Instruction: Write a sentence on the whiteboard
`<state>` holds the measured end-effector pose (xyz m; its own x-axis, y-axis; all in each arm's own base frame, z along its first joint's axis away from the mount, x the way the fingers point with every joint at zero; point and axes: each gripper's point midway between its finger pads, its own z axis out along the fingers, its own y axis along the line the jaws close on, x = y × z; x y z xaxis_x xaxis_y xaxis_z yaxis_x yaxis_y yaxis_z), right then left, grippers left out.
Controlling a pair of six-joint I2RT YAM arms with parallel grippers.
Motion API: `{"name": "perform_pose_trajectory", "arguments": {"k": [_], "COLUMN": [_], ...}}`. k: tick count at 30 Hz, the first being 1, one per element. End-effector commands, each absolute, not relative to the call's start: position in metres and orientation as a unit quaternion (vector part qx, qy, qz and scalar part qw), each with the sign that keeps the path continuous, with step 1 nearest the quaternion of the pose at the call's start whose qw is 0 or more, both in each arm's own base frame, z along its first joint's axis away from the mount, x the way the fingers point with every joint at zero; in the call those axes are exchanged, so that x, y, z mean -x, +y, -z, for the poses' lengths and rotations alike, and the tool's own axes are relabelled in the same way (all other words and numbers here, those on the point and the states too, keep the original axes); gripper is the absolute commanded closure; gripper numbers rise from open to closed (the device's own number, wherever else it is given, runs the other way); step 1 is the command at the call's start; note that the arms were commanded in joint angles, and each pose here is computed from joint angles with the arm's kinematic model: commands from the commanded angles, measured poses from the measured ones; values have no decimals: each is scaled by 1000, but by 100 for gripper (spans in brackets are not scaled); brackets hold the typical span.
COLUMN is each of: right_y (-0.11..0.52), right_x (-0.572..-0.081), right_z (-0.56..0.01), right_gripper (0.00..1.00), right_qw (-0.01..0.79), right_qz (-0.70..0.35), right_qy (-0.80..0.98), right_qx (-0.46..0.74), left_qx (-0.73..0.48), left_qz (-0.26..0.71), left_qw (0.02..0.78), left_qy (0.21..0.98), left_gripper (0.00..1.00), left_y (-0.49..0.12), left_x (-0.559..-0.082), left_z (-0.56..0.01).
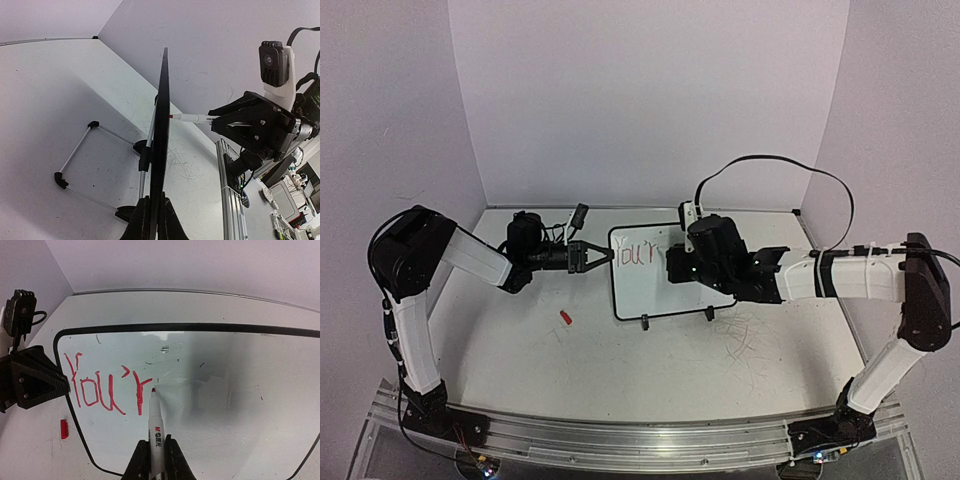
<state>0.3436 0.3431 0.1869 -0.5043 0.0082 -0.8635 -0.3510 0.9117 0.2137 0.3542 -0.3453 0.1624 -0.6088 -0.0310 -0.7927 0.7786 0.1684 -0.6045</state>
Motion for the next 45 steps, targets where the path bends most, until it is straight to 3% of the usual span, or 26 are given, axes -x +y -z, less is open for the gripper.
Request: {"name": "perform_pose_trajectory", "arguments": {"k": [1,45], "right_y": [345,339], "right_x": [-348,-353], "right_z": [-208,-184], "right_gripper": [100,100], "right_qw": [508,491], "right_qz": [-202,-173], "right_qy": [833,851], "right_qx": [89,73], "left_qx": [-302,-304], "left_qz": [597,593], "left_qw": [362,363], "left_qy": [650,651], "left_gripper": [100,100], "left_y": [-352,-353], "left_x": [-347,-346], "left_z": [-199,-199]}}
